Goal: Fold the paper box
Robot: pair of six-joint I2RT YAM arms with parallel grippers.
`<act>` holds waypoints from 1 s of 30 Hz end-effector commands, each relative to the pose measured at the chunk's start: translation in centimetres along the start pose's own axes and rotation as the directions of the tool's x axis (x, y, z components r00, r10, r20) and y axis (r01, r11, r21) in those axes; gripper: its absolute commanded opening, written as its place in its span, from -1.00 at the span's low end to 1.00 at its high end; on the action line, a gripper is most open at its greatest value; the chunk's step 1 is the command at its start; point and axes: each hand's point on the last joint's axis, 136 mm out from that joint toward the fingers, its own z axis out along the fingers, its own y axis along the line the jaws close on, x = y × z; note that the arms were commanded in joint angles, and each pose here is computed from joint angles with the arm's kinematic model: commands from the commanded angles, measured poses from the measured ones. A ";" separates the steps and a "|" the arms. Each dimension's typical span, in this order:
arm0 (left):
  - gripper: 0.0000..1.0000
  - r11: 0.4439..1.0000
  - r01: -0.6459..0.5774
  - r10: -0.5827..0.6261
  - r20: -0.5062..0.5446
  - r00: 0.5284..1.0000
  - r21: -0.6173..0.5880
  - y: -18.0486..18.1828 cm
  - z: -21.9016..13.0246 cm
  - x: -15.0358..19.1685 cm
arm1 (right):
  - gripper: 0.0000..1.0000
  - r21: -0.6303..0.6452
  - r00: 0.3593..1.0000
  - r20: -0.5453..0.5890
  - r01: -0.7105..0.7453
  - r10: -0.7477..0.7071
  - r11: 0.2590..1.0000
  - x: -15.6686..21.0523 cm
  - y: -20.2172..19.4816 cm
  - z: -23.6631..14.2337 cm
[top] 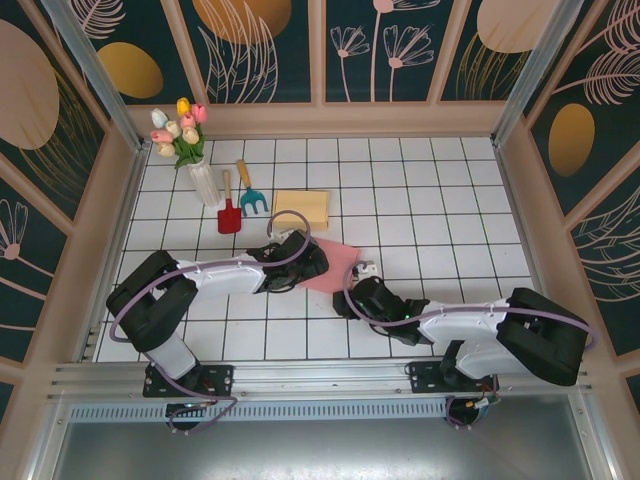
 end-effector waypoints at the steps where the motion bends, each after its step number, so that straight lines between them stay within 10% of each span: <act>1: 0.73 0.990 -0.027 0.019 -0.059 0.998 -0.138 4.2 1.1 2.2 | 0.05 -0.072 0.999 0.031 -0.016 0.018 0.997 -1.3 2.5 0.1; 30: 0.71 0.986 -0.035 0.023 -0.076 0.997 -0.163 5.0 2.1 2.9 | -0.20 0.083 0.993 0.053 0.098 -0.102 0.992 -1.3 1.4 -0.1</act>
